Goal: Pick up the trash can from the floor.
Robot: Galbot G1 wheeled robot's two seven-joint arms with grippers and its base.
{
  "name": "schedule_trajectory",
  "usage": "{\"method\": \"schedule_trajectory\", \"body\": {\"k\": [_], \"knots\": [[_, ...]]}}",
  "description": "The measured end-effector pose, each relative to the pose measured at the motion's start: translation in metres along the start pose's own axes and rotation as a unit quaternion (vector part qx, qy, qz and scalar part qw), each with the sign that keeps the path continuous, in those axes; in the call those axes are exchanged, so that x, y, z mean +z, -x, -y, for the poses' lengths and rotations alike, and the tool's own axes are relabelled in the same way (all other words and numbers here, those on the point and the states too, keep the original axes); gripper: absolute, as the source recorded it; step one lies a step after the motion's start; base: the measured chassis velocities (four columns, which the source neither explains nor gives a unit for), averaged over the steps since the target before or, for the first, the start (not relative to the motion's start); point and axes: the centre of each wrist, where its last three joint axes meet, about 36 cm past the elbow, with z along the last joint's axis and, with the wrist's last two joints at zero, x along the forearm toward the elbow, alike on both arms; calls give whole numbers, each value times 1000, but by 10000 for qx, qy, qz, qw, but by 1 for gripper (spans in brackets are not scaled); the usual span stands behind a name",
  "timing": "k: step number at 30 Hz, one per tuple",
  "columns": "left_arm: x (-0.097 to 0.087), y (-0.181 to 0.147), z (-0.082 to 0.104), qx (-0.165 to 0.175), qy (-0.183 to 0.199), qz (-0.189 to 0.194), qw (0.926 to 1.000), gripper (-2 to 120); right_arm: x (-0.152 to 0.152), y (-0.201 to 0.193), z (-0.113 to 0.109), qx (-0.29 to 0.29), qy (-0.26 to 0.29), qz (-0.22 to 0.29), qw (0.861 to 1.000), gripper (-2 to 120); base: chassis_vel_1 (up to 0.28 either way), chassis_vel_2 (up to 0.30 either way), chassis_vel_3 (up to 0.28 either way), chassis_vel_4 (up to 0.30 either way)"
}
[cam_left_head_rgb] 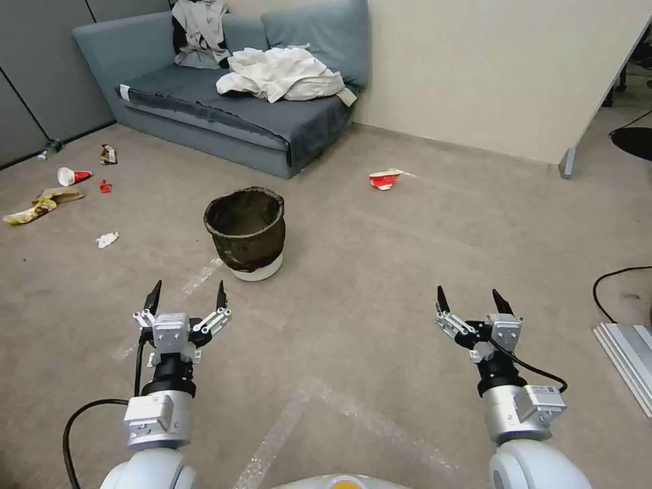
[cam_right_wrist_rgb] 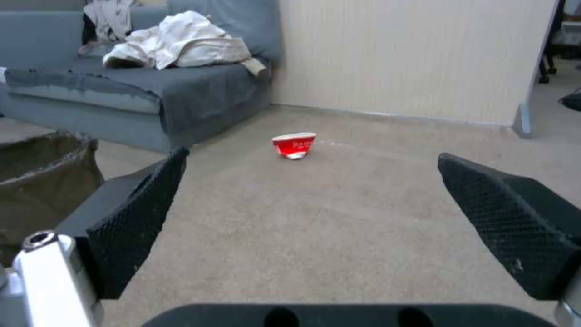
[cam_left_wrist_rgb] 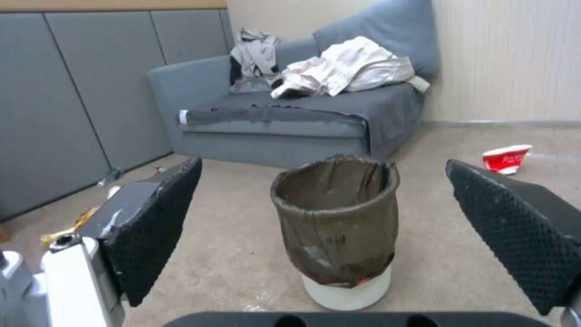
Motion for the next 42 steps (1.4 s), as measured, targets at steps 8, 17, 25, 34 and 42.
{"method": "schedule_trajectory", "body": {"k": [8, 17, 25, 34, 42], "knots": [[-1, -1, 0, 27, 78, -24, 10000, 100, -2, -1, 0, 44, -5, -25, 10000, 100, 0, 0, 0, 0], [-1, -2, 0, 78, 130, -21, 9999, 100, -4, -1, -1, 125, -7, -5, 9999, 100, 0, 0, 0, 0], [-1, -1, 0, 128, 125, -8, 9998, 100, -6, -1, -1, 129, -5, 18, 9999, 100, 0, 0, 0, 0], [0, -1, 0, 156, 119, -7, 9998, 100, -6, -1, -1, 125, -6, 35, 9999, 100, 18, 17, 28, 23], [0, -1, 1, 164, 110, -9, 9998, 100, -6, 0, -1, 125, -7, 40, 9999, 100, 53, 47, 63, 56]]}}
